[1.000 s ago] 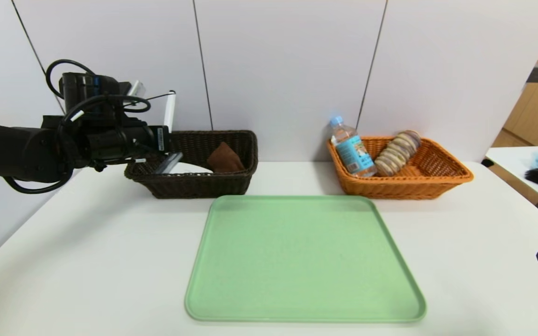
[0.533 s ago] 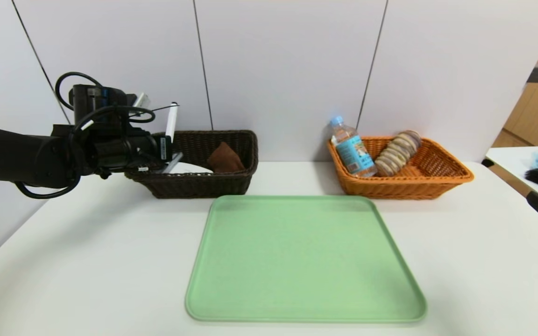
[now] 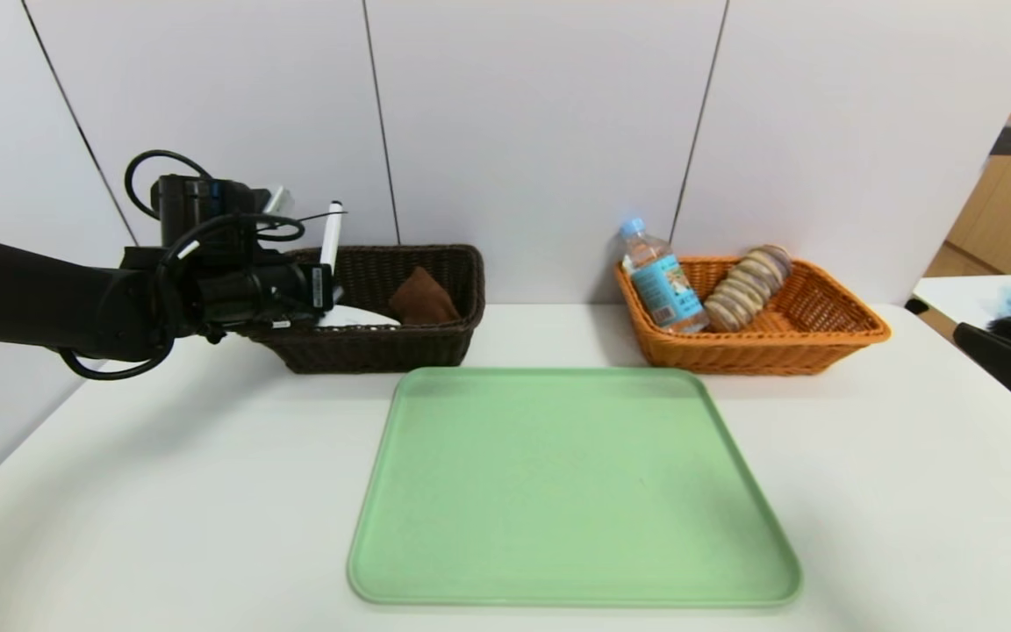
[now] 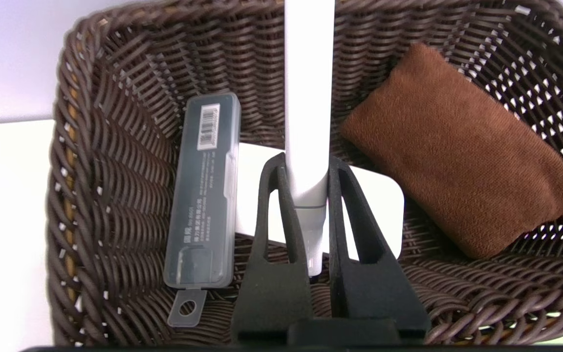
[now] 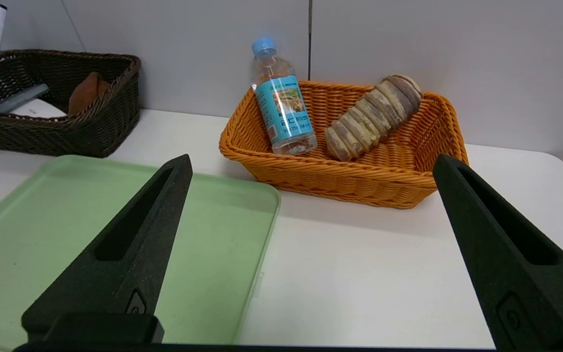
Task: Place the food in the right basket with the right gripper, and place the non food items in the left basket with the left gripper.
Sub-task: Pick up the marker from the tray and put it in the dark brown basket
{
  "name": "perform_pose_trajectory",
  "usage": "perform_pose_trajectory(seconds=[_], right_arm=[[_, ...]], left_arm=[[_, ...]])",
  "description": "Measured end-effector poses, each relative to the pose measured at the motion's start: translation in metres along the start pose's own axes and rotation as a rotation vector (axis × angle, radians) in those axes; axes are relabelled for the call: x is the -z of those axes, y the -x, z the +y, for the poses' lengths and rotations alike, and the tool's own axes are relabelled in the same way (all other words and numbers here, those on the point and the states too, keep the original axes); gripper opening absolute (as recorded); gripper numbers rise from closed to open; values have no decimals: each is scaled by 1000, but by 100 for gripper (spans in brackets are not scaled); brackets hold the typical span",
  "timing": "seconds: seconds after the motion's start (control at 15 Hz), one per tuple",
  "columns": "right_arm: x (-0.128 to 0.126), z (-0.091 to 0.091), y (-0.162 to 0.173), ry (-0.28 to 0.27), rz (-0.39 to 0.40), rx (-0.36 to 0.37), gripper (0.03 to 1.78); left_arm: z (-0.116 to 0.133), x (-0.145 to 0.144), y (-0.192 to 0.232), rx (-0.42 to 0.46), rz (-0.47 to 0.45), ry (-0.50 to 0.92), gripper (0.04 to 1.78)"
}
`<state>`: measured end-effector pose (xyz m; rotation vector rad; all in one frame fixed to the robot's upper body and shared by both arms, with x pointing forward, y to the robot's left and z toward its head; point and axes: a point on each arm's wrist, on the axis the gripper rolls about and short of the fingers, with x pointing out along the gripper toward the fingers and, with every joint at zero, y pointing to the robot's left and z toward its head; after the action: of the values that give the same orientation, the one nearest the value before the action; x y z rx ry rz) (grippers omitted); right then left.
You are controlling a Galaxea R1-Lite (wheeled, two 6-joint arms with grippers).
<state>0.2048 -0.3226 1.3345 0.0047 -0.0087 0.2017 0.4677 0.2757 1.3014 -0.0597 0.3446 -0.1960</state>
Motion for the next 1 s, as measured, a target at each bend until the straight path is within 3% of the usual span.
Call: perform_pose_trajectory(seconds=[0.13,0.4,0.67,1.0], right_arm=[[0,0,-2,-1,5,1,170],[1,0,-2,-1,9,0,170],[2,0,-2,0,11,0,170],[0,0,3,-4,-9,7,170]], left_arm=[[0,2,-2,0,5,-1,16],[0,0,-4,2,-44,-12,79],[0,-6,4,6,-85,-12,116],[-6,-54,76,11,-236,-16,142]])
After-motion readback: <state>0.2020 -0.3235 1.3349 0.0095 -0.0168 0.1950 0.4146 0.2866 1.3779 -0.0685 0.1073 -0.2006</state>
